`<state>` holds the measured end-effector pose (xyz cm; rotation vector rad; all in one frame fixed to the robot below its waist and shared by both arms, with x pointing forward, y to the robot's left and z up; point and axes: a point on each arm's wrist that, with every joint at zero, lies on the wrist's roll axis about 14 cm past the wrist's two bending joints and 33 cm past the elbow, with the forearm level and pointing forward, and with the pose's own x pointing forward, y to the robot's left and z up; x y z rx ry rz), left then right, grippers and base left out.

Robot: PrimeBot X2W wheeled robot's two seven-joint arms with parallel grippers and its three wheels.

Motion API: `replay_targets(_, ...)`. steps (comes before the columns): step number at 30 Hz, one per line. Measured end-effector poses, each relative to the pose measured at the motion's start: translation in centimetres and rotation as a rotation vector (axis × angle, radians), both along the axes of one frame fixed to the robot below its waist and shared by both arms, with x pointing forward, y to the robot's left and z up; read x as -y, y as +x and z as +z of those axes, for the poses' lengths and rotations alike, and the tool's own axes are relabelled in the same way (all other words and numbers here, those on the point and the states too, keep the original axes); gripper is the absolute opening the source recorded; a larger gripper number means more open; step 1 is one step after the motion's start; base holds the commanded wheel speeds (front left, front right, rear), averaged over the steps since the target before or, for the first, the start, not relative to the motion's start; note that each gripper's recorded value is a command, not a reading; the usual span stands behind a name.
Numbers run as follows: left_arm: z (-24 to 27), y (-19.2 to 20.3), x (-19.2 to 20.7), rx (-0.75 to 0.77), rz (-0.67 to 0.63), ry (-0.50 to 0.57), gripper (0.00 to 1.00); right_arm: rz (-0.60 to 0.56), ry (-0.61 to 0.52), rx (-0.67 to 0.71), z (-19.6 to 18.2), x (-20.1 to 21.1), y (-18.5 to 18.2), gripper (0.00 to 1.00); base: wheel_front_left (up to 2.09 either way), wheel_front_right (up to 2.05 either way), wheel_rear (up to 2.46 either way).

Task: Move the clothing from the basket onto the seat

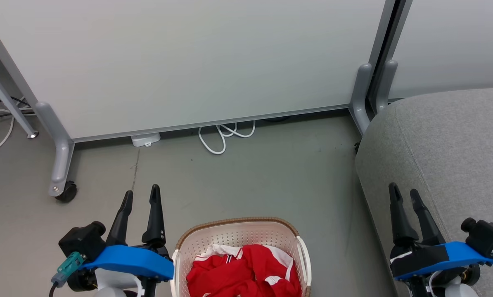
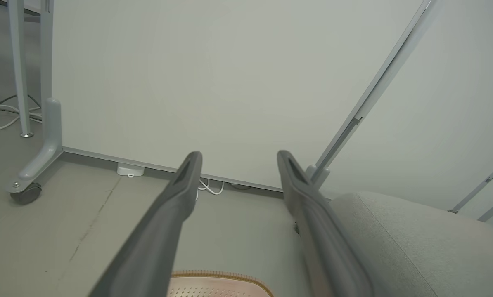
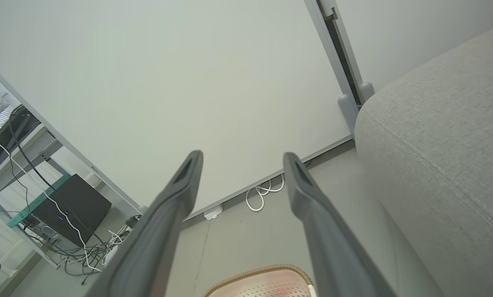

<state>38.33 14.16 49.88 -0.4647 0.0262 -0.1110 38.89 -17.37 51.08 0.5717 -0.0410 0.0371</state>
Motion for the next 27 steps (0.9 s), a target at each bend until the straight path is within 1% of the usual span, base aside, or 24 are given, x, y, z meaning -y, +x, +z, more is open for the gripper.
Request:
replay_targets(14,0.1,0.0,0.9,0.036,-0.034,0.151,1.0,0.015,-0.136,0.017,-0.1,-0.5,-0.1,1.0,0.0,0.0,0.0)
replay_targets(27,0.2,-0.1,1.6,0.07,-0.061,0.262,1.0,0.036,-0.248,0.034,-0.1,-1.1,-0.1,1.0,0.0,0.0,0.0)
